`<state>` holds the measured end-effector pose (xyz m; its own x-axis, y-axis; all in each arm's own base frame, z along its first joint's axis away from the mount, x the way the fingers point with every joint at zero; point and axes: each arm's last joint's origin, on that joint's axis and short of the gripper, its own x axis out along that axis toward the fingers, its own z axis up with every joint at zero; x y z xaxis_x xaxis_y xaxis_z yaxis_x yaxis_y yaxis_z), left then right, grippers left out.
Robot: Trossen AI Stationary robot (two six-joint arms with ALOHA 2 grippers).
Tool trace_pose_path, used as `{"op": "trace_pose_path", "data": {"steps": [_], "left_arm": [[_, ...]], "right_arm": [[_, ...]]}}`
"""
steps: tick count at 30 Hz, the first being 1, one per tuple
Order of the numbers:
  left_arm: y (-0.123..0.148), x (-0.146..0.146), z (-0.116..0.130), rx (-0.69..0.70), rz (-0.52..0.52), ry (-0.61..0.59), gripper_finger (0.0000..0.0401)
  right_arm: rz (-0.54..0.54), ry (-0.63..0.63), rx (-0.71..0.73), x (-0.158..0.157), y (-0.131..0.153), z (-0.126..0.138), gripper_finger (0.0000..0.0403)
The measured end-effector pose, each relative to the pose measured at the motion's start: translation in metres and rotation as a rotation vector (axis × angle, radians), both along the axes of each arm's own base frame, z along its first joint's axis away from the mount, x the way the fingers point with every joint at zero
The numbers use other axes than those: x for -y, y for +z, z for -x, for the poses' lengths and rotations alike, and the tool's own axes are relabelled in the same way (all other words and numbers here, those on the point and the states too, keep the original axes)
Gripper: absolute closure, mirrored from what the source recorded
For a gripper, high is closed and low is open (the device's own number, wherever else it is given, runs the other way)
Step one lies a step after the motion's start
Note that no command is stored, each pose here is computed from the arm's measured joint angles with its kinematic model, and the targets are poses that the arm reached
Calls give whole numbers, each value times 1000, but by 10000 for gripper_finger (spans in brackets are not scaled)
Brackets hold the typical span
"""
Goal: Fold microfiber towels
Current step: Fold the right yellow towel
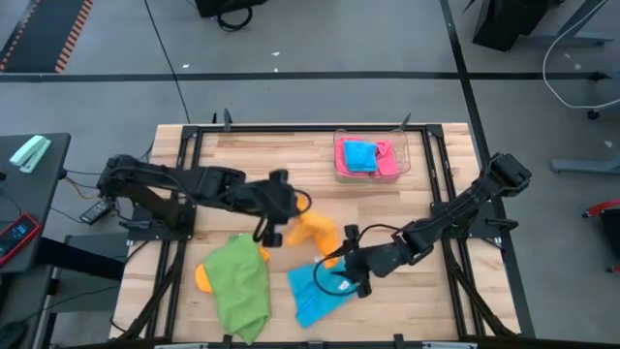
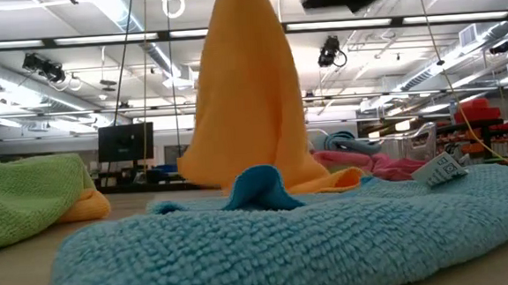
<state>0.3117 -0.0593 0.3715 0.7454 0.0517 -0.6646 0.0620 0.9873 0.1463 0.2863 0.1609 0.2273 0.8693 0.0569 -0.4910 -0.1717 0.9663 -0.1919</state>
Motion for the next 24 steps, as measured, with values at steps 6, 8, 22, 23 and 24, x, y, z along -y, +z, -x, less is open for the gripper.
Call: {"op": "trace_pose_path", "data": {"steps": [6, 8, 22, 23, 24], "left_arm": [[-29, 19, -18, -136, 63, -209, 392], [-41, 28, -23, -185, 69, -281, 390], [-103, 50, -58, -338, 123, -260, 392], [-103, 49, -58, -334, 118, -225, 390], [-102, 48, -59, -323, 111, -192, 385]], "right_arm": [[-127, 113, 58, -6, 9, -4, 186], [-178, 127, 14, -7, 6, -2, 186], [-250, 100, -24, -17, -3, -1, 186], [-237, 82, -5, -19, -7, -4, 186], [-220, 54, 2, -20, -11, -6, 186]]}}
